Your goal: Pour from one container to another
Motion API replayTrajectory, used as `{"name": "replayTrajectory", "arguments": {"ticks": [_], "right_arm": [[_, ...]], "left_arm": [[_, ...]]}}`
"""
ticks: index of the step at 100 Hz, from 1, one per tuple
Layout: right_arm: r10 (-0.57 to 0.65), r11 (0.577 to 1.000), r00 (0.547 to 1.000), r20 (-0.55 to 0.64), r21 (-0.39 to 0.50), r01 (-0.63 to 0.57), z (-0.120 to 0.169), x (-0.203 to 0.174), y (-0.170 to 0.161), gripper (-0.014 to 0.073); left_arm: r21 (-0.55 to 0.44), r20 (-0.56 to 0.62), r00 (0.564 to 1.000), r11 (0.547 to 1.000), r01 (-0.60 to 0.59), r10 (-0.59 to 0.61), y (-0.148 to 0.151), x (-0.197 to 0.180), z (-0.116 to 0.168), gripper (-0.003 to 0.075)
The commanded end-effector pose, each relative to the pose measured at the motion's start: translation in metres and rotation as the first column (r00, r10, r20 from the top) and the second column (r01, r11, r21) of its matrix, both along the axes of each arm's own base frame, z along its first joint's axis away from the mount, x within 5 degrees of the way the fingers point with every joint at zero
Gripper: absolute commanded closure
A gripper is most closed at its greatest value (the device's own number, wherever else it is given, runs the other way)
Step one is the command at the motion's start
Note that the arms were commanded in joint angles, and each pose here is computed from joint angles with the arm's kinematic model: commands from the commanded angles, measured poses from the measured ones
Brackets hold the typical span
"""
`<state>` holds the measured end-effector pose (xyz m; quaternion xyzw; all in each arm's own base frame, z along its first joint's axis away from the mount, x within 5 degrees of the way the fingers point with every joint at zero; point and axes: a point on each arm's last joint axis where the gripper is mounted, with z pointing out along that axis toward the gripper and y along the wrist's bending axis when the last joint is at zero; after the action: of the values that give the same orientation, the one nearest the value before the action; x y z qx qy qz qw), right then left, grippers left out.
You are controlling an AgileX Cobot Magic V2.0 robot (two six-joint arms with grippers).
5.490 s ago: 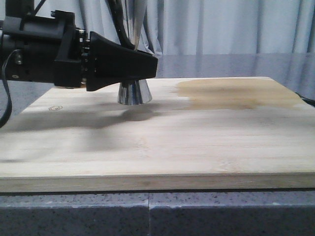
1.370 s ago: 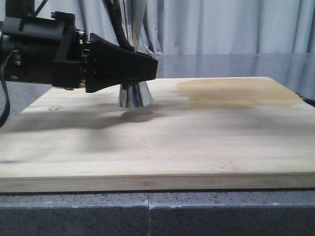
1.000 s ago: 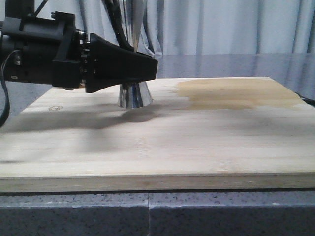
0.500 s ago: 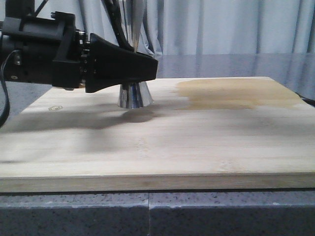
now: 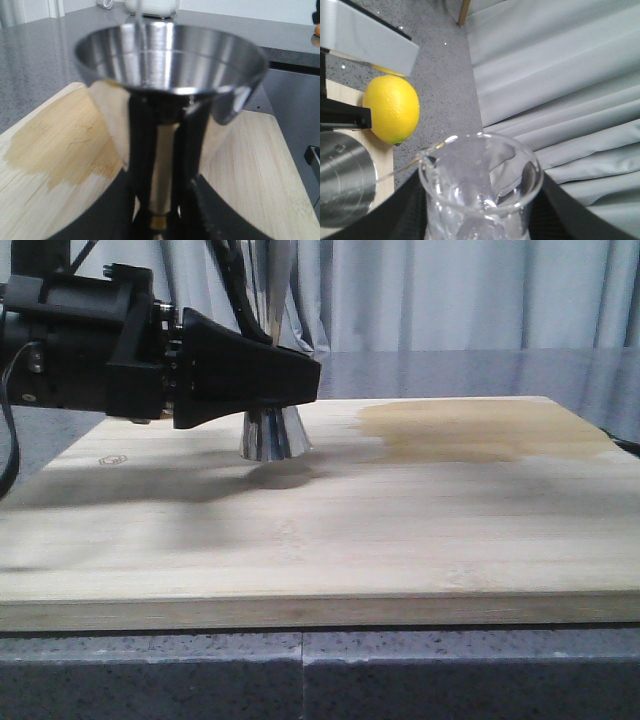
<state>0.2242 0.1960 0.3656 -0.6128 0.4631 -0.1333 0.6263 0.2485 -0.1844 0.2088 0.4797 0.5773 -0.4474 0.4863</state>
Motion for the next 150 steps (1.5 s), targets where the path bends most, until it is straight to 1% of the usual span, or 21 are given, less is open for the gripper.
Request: {"name": "replayTrajectory", "arguments": {"ticks": [1,150], "right_arm": [[0.028,0.999,0.998,0.064,0.043,-0.031,0.0224,-0.0063,-0.0015,0.0423],[0.042,0.999,0.993,0.113,-0.017,-0.04,0.0222,-0.0063,-0.0015,0.0423]], "left_arm": [[-0.21,0.068,0.992,0.971,0.118,-0.106,-0.0025,-0.0126,0.0357,0.0722],[-0.21,0.068,0.992,0.971,0.118,-0.106,-0.0025,-0.0126,0.0357,0.0722]]}}
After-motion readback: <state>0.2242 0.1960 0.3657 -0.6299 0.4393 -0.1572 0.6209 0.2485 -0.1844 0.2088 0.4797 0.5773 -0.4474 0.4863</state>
